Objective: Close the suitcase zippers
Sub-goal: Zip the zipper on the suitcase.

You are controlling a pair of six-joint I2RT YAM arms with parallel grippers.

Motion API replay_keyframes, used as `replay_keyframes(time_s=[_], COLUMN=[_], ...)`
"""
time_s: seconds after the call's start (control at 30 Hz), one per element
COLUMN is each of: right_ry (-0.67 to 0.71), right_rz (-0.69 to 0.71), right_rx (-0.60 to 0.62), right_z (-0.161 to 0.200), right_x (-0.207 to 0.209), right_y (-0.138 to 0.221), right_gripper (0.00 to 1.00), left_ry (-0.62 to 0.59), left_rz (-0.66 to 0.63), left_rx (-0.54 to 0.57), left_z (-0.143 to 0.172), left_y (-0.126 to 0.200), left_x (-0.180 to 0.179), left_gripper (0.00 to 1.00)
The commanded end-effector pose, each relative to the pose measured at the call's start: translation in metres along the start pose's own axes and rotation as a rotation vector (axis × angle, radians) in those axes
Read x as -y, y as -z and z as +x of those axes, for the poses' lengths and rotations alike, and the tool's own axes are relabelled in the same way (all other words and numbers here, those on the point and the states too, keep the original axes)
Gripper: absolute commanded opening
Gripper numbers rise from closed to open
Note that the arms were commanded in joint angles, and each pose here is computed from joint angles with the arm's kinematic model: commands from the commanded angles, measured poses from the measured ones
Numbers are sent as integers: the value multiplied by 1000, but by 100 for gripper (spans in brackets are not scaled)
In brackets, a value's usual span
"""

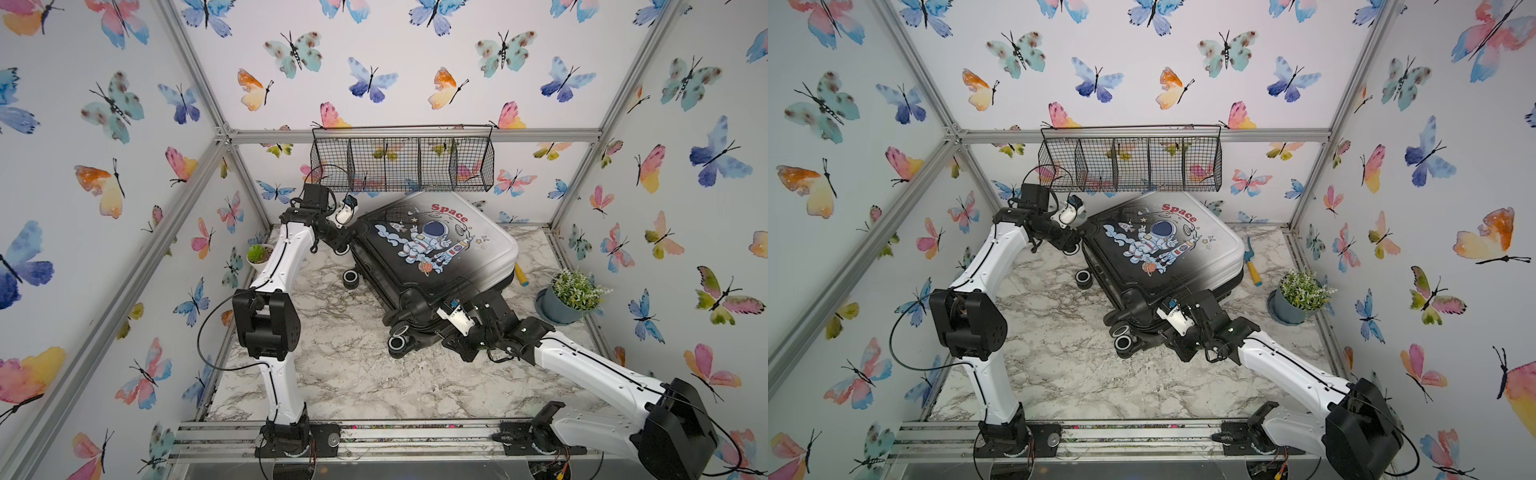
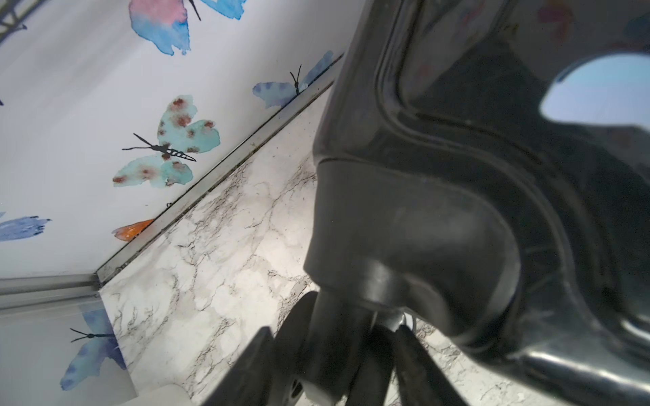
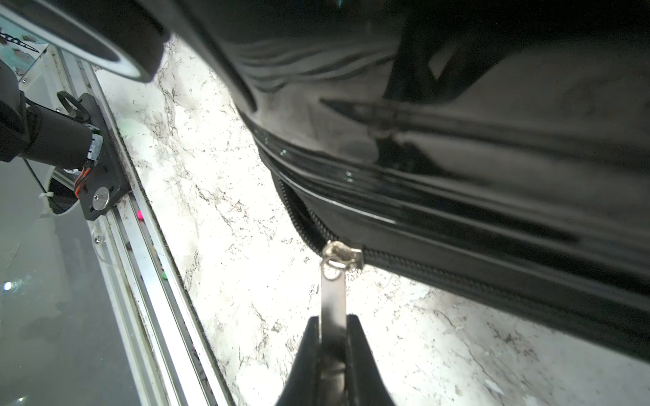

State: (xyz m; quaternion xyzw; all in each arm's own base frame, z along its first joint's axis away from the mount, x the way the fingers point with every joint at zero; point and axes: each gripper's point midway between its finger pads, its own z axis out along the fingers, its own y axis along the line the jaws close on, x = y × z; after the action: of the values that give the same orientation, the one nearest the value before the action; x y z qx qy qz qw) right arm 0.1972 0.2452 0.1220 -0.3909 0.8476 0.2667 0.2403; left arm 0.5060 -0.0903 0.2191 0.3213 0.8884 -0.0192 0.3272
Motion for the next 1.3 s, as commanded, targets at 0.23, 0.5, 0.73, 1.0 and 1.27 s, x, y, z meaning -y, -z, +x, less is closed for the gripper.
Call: replay_keyframes(time_s=[0.23, 0.5, 0.73, 1.0, 1.27], right_ry=[29, 26, 24, 24, 24], right_rz=[-7, -3, 4, 7, -7], right_rx=[58, 53, 62, 56, 56], right_z=[-28, -27, -28, -27, -27], right_x=[1, 2, 2, 2, 0], right_y=[2, 2, 5, 5, 5], right_gripper=[2, 2, 2, 2, 2], left_ry=[94, 42, 46, 24, 21], left_rz=[114, 193, 272, 288, 342], left_rx=[-81, 40, 47, 31, 90], left_z=[41, 9, 6, 9, -4], left_y=[9, 6, -18, -28, -17], left_x=[4, 7, 15, 20, 28], left_gripper=[79, 78, 73, 54, 26])
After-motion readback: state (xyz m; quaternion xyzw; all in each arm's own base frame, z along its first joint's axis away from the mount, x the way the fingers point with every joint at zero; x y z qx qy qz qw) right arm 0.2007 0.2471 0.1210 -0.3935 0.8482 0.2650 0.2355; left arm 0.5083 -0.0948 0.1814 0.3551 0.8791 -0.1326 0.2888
